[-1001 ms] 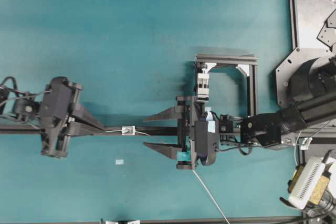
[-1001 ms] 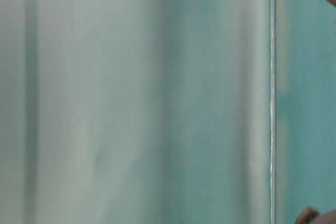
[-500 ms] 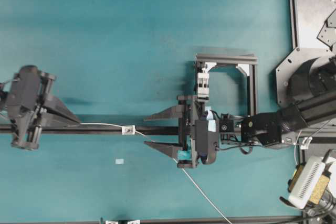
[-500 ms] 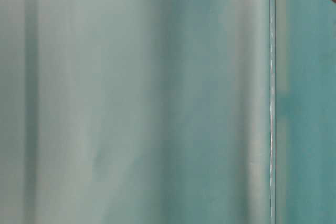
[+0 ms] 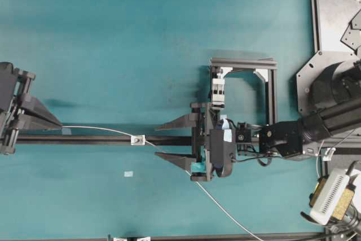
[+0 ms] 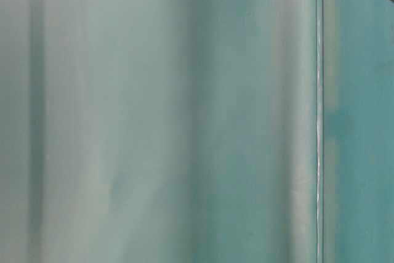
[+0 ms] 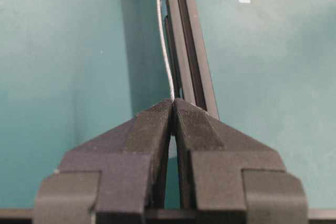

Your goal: Insert the wire into the hole on the right side and pull it with the left arm.

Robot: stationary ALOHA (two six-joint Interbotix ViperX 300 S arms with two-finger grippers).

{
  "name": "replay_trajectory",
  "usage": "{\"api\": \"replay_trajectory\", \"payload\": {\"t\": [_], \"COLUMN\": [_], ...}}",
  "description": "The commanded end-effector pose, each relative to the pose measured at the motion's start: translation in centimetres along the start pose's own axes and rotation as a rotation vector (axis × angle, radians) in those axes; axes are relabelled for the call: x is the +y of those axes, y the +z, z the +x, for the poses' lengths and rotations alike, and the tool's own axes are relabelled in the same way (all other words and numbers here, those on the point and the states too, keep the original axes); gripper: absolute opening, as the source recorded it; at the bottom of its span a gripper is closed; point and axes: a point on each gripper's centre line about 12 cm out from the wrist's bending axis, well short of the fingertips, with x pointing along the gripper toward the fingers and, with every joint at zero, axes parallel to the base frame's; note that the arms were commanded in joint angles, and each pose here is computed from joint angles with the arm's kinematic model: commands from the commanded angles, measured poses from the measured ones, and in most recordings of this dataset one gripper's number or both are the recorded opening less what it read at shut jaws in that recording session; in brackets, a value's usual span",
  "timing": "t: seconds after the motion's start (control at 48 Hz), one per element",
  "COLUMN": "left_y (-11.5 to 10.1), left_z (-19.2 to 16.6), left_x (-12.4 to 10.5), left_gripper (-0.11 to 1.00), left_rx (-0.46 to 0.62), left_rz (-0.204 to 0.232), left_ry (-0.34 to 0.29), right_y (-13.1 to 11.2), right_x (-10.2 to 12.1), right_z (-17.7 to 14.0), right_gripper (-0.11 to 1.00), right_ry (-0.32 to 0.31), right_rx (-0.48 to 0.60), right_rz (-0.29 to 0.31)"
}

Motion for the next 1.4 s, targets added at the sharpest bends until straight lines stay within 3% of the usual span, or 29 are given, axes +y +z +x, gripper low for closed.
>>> {"api": "replay_trajectory", "payload": {"t": [0.0,0.459,0.563,0.667,0.771,0.917,1.021,1.376], "left_y": [0.7,0.7,0.7,0.8,0.9,1.1,1.3,3.1], "left_z": [-0.2,-0.1,-0.1,0.0,0.0,0.0,0.0,-1.1], "left_x": [-0.3,-0.2,-0.2,-0.1,0.2,0.5,0.9,2.3], "left_gripper": [-0.1,-0.1,-0.05,0.08,0.33,0.76,0.97,0.98], "left_rx": [-0.023,-0.005,-0.001,-0.005,-0.008,-0.012,-0.019,-0.077], "left_rz": [0.008,-0.004,-0.02,-0.024,-0.03,-0.032,-0.04,-0.061], "left_ry": [-0.01,-0.006,-0.005,-0.001,0.01,0.021,0.032,0.08], "right_y": [1.2,1.3,1.3,1.4,1.6,1.8,2.0,3.8], "right_x": [0.2,0.2,0.2,0.2,0.2,0.1,0.0,-1.7], "right_z": [-0.1,-0.1,-0.1,-0.2,-0.2,-0.5,-0.8,-2.7], "right_gripper": [0.76,0.76,0.76,0.76,0.76,0.76,0.76,0.76], "right_ry": [0.008,0.008,0.008,0.009,0.01,0.01,0.012,-0.007], "right_rx": [-0.034,-0.037,-0.037,-0.041,-0.043,-0.047,-0.052,-0.091], "right_rz": [0.013,0.014,0.014,0.015,0.015,0.017,0.021,0.047]}}
